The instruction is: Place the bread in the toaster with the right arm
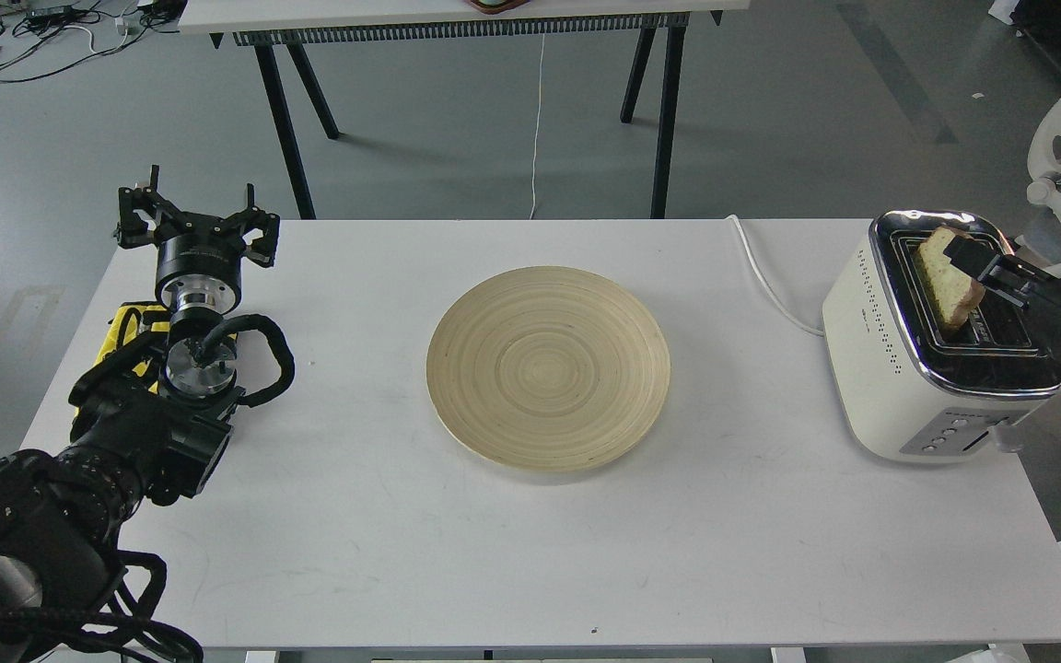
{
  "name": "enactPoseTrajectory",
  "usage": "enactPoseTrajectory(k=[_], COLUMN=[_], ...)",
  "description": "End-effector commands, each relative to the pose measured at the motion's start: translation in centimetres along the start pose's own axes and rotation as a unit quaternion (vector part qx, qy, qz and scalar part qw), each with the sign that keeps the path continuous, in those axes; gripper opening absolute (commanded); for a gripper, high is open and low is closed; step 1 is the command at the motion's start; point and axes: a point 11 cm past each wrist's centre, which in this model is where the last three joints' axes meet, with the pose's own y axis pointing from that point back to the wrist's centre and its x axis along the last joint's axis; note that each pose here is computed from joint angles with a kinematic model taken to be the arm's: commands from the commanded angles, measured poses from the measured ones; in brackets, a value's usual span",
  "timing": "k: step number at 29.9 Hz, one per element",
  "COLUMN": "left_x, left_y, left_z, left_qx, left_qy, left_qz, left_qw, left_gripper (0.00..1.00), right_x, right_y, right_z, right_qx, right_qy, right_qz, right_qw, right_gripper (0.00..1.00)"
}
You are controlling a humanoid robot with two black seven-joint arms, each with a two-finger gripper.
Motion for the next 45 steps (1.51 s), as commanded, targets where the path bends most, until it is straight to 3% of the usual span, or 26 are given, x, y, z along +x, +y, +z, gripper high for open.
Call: enactPoseTrajectory(k=[1,19,26,37,45], left_x=[0.0,0.0,0.0,0.0,0.0], left_y=[0.0,0.0,0.0,0.0,0.0], left_z=[0.0,0.0,0.0,0.0,0.0], left_qx=[0.0,0.0,0.0,0.0,0.0], left_qy=[0.0,0.0,0.0,0.0,0.0], left_qz=[0.0,0.0,0.0,0.0,0.0], left_qw=[1.0,1.0,1.0,1.0,1.0], left_gripper=[1.0,1.0,1.0,1.0,1.0], right_x=[-0.1,0.3,-2.0,-7.3,-10.7], right_y=[-0.2,-0.2,-2.4,-6.5,-8.5], right_z=[-1.7,-8.3,-13.4,-20.2,-20.6], right_qx=[0.022,0.103,0.155,0.236,0.27], right_qy=[-0.01,-0.1,-0.202,-0.43,-0.571], right_qz=[-0.001,-0.051,-0.086,-0.127,-0.159], right_qw=[1.0,0.988,0.963,0.862,0.759], right_gripper=[0.98,0.99,0.99,0.99,0.99])
